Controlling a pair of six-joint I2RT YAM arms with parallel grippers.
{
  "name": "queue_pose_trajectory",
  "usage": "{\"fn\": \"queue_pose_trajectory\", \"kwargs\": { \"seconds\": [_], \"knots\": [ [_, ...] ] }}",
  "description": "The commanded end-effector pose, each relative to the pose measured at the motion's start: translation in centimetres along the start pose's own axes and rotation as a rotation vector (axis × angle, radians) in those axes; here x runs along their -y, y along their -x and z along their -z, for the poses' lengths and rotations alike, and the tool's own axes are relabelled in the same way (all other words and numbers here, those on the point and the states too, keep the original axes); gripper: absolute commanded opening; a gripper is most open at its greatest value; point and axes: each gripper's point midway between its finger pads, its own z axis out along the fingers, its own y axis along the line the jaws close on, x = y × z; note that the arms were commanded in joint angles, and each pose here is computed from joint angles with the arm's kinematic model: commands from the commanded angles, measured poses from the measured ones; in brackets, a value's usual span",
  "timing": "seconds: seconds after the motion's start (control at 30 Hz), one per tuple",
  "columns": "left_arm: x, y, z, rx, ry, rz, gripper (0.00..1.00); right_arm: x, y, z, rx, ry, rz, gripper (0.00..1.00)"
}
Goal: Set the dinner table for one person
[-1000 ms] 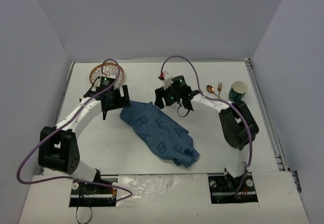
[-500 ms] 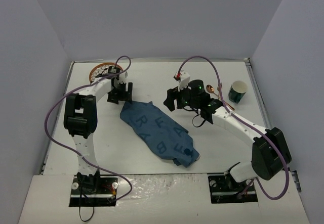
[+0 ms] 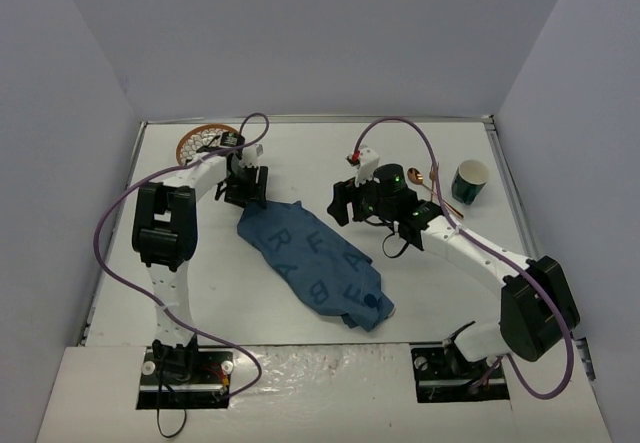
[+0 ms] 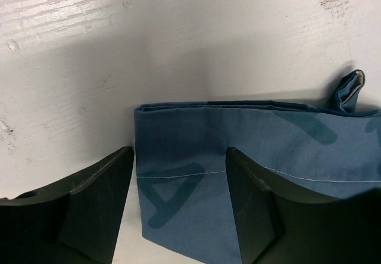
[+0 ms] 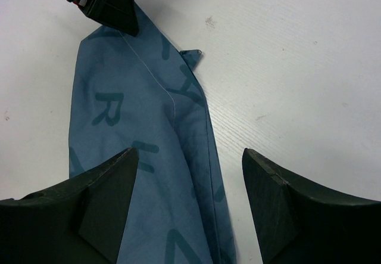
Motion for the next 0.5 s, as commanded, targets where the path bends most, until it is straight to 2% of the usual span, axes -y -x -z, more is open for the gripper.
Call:
{"fn": "queue_pose_trajectory", "kwargs": {
  "seconds": [0.0,0.13,0.23,0.3,0.47],
  "knots": [
    [1.1,0.3,-0.2,-0.003,-0.033,-0.02,0.53,-0.2,3.2,1.4,0.119,-0.008,0.011,0.68],
    [1.0,0.4,-0.3,0.002,-0.03,-0.019,0.32,-0.3,3.2,1.6,0.124,-0.003,0.009,0.68],
    [1.0,1.0,0.7,0.025,-0.019,-0.033,0.06,-0.4,3.3,1.8,0.13,-0.003,0.01,0.68],
    [1.5,1.8,2.2,0.065,-0.019,-0.056,0.0,-0.5,3.5,2.0,0.136,0.001,0.01,0.68],
    [4.0,3.7,7.2,0.181,-0.008,-0.175,0.0,-1.5,4.9,2.7,0.162,0.044,0.024,0.68]
  ]
}}
